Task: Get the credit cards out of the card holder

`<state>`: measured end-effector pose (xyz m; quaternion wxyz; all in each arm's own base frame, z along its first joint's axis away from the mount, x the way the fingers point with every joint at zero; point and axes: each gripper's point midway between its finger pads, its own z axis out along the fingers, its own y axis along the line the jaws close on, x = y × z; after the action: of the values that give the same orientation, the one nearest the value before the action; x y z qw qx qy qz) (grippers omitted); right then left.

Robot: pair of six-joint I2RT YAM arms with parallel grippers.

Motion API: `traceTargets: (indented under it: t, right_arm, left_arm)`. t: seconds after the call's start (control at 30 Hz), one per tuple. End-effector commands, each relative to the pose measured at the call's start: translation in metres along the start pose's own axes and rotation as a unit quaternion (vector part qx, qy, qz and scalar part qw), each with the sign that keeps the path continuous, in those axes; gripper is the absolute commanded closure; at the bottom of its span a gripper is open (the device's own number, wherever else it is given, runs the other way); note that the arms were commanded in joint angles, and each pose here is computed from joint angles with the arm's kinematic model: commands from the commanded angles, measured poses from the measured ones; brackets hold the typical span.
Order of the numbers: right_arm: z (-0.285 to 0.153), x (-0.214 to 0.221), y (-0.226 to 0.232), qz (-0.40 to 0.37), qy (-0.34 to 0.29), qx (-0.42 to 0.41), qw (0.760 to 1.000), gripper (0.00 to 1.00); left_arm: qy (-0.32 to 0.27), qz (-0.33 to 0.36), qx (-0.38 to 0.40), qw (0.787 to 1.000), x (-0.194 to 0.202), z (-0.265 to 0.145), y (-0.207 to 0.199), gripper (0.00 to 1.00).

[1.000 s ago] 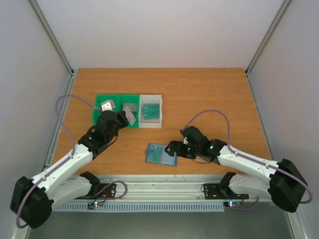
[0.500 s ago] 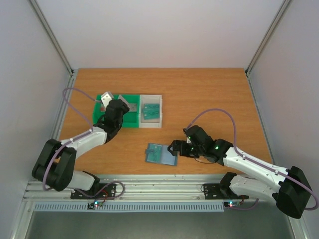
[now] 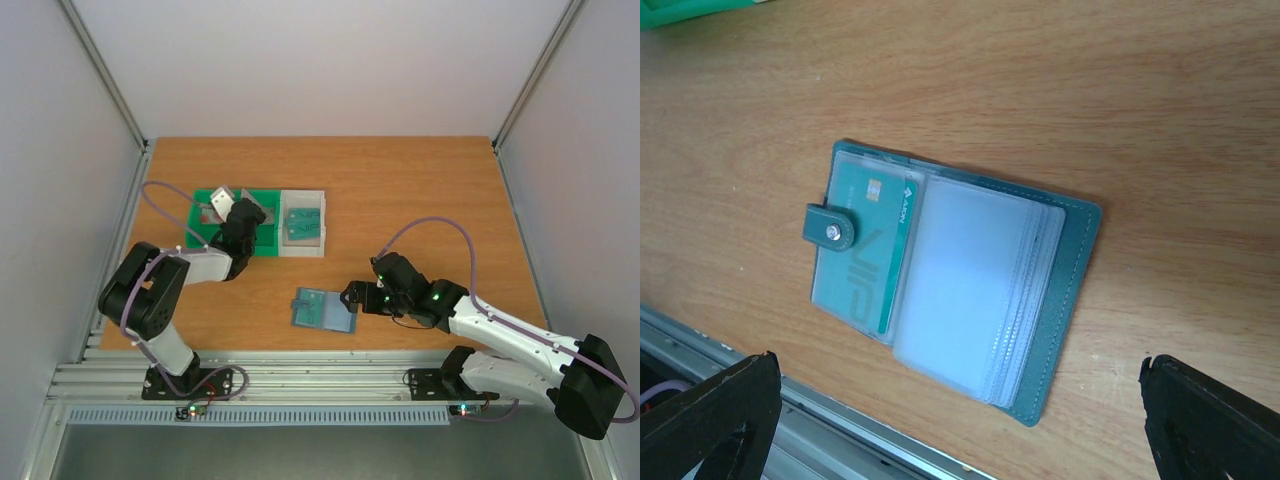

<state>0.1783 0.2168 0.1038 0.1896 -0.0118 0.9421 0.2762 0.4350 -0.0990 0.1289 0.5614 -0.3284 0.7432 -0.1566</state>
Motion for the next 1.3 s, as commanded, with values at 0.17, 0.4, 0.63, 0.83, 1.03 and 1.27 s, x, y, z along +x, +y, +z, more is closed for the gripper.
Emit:
traceTargets:
  t: [0.17,0.4,0.63,0.83,1.03,1.27]
  right_arm:
    - [-0.007,-0.009,0.002,-0.006,-0.021,0.006,1.0,0.02]
    - [-0.009,-0.008,0.0,-0.005,-0.022,0.012,1.0,0.02]
    - [-0.015,-0.01,-0.006,-0.008,-0.035,0.022,0.999,0.01]
    - [-0.014,-0.008,-0.01,-0.008,-0.033,0.027,0.999,0.02]
    - [-0.014,-0.007,-0.013,-0.01,-0.034,0.032,0.999,0.02]
    - [-0.018,-0.007,-0.013,-0.008,-0.038,0.029,0.999,0.02]
  left_arm:
    - [-0.027,-0.021,0.025,0.999,0.0,0.016,-0.011,0.99]
    - [0.005,-0.01,0.013,1.0,0.018,0.02,-0.003,0.96]
    - [0.036,-0.004,0.014,0.999,0.031,0.02,-0.001,0.91]
    - [0.053,-0.01,-0.003,0.999,0.036,0.017,0.006,0.91]
    - [0.075,-0.01,-0.021,0.997,0.043,0.018,0.009,0.83]
    - [0.081,-0.005,-0.013,0.997,0.036,0.016,-0.002,0.68]
